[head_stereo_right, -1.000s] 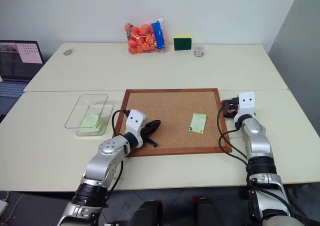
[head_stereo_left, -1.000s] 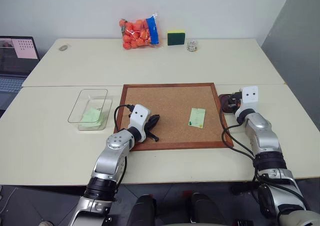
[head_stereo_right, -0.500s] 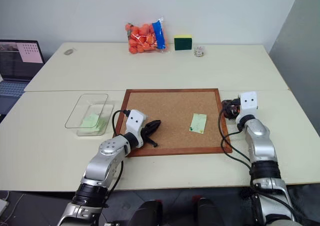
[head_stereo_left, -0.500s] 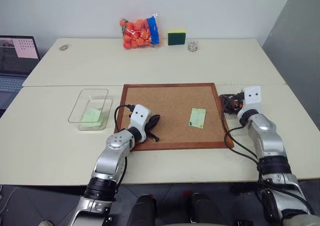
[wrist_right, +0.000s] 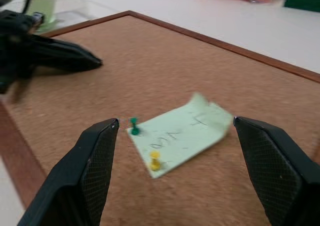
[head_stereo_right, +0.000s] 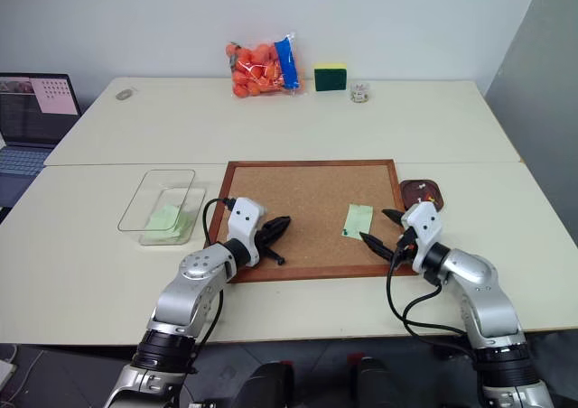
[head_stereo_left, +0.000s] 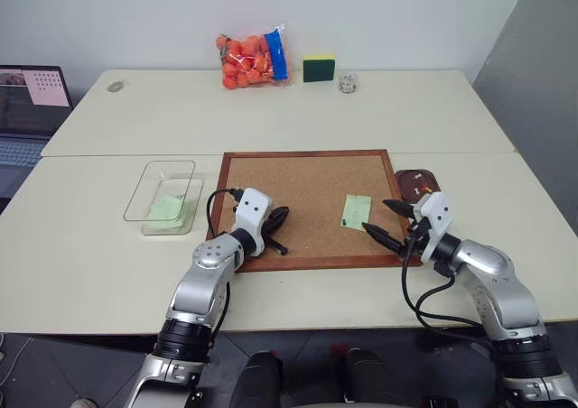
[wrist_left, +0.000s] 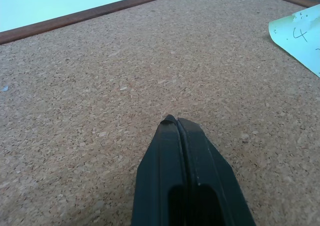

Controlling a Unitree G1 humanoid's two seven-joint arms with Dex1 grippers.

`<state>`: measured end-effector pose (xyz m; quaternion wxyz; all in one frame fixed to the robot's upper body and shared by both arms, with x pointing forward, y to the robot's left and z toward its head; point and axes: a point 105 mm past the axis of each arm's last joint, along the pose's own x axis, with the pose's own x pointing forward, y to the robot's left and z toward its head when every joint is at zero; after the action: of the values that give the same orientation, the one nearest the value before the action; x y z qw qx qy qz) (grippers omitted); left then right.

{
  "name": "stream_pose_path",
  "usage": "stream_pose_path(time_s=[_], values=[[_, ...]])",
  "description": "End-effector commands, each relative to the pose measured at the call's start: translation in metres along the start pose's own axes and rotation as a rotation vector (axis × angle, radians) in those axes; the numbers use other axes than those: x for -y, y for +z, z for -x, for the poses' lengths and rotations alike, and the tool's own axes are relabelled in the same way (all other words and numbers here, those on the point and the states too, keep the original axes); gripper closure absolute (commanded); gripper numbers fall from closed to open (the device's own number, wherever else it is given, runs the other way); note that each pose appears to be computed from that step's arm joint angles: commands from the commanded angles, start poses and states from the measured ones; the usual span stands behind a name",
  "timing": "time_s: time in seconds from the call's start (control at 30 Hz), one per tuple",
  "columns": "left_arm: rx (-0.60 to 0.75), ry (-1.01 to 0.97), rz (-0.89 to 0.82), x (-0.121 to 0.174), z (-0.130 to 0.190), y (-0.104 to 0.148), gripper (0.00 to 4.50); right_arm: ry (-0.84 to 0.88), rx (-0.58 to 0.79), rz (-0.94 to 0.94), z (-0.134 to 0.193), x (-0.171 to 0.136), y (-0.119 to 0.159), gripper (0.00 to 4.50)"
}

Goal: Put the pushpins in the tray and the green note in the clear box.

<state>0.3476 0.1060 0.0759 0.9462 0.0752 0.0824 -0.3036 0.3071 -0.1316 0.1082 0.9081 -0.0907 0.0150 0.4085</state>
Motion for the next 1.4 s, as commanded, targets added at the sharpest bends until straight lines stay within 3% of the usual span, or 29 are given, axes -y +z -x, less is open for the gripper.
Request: stream_pose_path(time_s=[0.03, 0.27, 0.4, 0.77, 0.9, 1.07, 1.3, 1.4], values=[[-0.063, -0.021, 0.031, 0.006, -0.002, -0.017, 4.50, 0.034, 0.022, 0.006, -0.008, -0.012, 0.005, 0.63], [-0.063, -0.020, 0.023, 0.004, 0.000, -0.016, 4.50, 0.036, -0.058, 0.026, -0.017, -0.014, -0.017, 0.63], [-0.065, -0.014, 0.021, 0.003, 0.001, -0.016, 4.50, -0.005, -0.083, 0.051, -0.019, -0.004, -0.023, 1.29], [-0.066, -0.015, 0.022, 0.004, 0.003, -0.017, 4.50, -0.029, -0.072, 0.026, -0.020, 0.001, -0.025, 3.79], [-0.066, -0.021, 0.020, 0.005, 0.002, -0.017, 4.50, -0.040, -0.066, 0.017, -0.019, 0.002, -0.025, 4.42], [-0.066, -0.030, 0.018, 0.007, 0.000, -0.016, 4.50, -0.060, -0.044, 0.002, -0.017, 0.005, -0.023, 4.48], [-0.067, -0.032, 0.012, 0.005, 0.000, -0.016, 4.50, -0.051, 0.116, -0.059, -0.010, 0.003, 0.009, 4.48], [-0.067, -0.033, 0.010, 0.006, 0.001, -0.016, 4.50, -0.066, 0.121, -0.053, -0.009, 0.004, 0.011, 4.48]])
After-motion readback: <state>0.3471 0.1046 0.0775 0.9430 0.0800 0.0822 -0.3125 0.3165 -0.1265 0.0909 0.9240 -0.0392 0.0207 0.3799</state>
